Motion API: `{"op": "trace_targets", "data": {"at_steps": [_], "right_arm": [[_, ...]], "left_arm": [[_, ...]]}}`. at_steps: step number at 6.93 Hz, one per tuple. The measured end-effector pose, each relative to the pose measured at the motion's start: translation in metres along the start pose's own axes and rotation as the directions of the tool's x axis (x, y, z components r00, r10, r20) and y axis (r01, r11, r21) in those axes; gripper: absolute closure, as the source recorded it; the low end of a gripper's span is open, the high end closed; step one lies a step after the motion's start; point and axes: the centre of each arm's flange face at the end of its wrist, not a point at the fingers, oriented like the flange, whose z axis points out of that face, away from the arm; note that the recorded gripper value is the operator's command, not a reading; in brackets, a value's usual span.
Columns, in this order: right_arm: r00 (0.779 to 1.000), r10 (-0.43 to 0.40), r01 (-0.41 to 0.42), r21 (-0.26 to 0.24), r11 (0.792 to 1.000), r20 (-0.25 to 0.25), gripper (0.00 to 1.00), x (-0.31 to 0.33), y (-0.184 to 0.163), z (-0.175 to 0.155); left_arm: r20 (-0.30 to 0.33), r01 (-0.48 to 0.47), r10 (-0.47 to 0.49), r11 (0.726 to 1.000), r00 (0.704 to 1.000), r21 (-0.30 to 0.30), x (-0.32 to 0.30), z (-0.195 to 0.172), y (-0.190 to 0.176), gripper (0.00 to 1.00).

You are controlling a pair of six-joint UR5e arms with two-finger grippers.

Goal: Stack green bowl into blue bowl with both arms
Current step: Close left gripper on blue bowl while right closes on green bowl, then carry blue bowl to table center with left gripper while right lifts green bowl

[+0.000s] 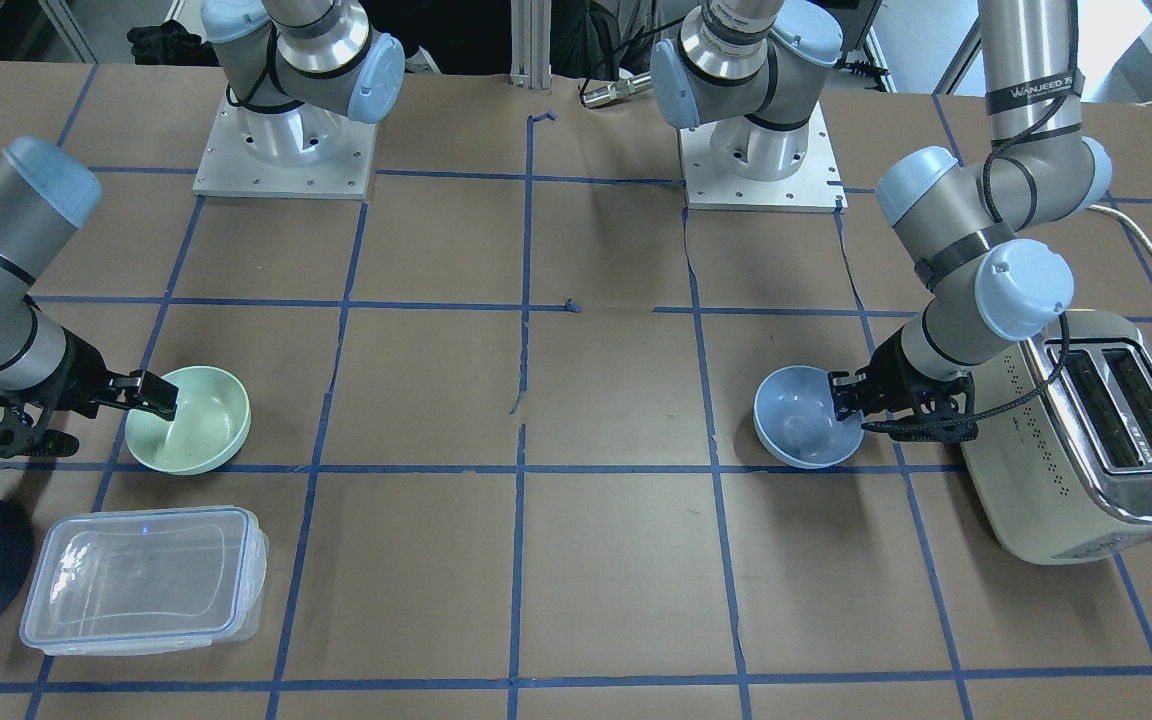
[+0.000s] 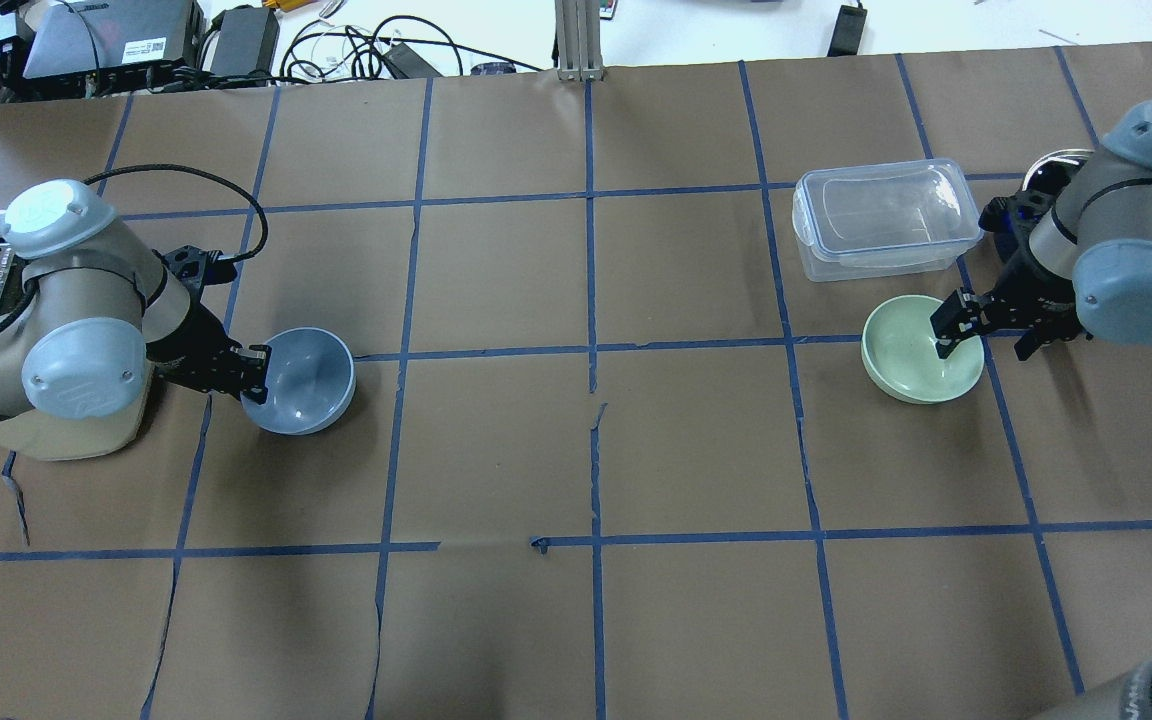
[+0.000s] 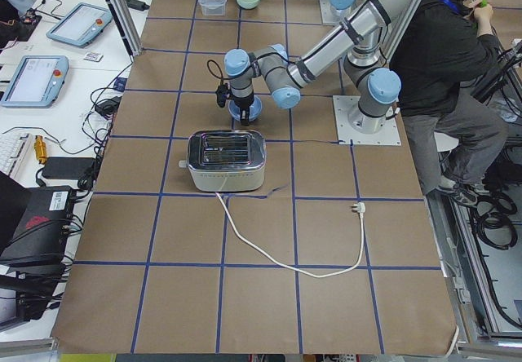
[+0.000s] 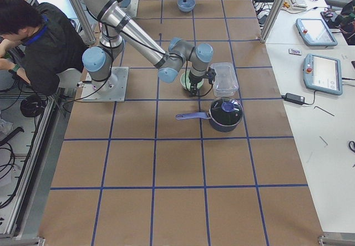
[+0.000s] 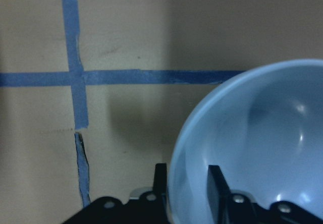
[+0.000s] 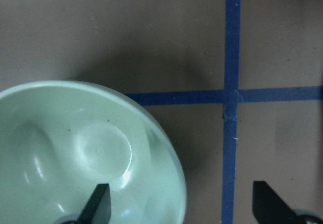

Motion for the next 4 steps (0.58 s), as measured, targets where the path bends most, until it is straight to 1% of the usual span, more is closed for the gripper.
{"op": "trace_targets", "data": {"at_steps": [1, 2, 3, 4], "right_arm": [[1.0, -0.003, 0.003, 0.004, 1.0, 0.021, 0.0, -0.002, -0.002, 0.003], [0.999, -0.005, 0.004, 0.01, 1.0, 0.041, 0.26, -0.003, -0.003, 0.005], [0.999, -0.006, 0.005, 0.013, 1.0, 0.053, 0.47, -0.004, -0.004, 0.006], [0.998, -0.006, 0.005, 0.014, 1.0, 0.06, 0.7, -0.005, -0.004, 0.007]], "left_arm": [[-0.001, -0.005, 0.005, 1.0, 1.0, 0.006, 0.003, -0.003, 0.001, 1.0], [0.001, -0.01, 0.01, 1.0, 1.0, 0.01, 0.008, -0.007, 0.003, 1.0], [-0.014, -0.012, 0.013, 1.0, 1.0, 0.024, 0.014, -0.019, 0.004, 1.0], [-0.05, -0.015, 0.018, 0.999, 0.999, 0.051, 0.024, -0.04, 0.003, 1.0]]}}
